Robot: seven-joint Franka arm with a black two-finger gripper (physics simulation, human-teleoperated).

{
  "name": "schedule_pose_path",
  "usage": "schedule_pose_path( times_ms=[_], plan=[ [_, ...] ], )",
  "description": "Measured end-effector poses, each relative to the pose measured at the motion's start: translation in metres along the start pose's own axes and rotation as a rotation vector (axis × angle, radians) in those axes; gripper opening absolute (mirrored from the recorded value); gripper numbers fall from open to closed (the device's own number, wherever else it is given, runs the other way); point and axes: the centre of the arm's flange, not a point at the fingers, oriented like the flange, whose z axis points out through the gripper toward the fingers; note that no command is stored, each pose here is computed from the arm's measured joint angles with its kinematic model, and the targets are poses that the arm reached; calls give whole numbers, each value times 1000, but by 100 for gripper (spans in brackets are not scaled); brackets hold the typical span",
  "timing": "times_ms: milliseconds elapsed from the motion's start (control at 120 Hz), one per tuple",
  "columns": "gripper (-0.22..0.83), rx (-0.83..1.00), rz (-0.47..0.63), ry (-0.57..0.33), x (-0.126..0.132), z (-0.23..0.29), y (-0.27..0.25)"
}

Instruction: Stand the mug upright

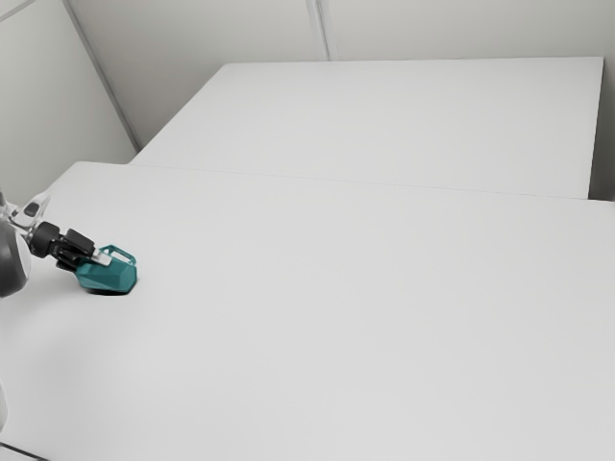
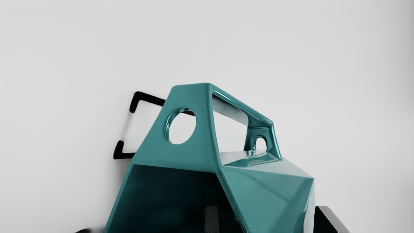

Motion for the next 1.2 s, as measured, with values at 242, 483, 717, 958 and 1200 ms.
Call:
schedule_pose_path(
  times_ms=[242,483,717,958,1200],
  plan=[
    [12,-8,9,14,2,0,1],
    [-3,-18,23,27,6,1,6],
    [-11,-43,63,40,19,4,26],
    [-14,-60,168,63,52,3,84],
    [-16,67,395,-85,103,48,228]
  ],
)
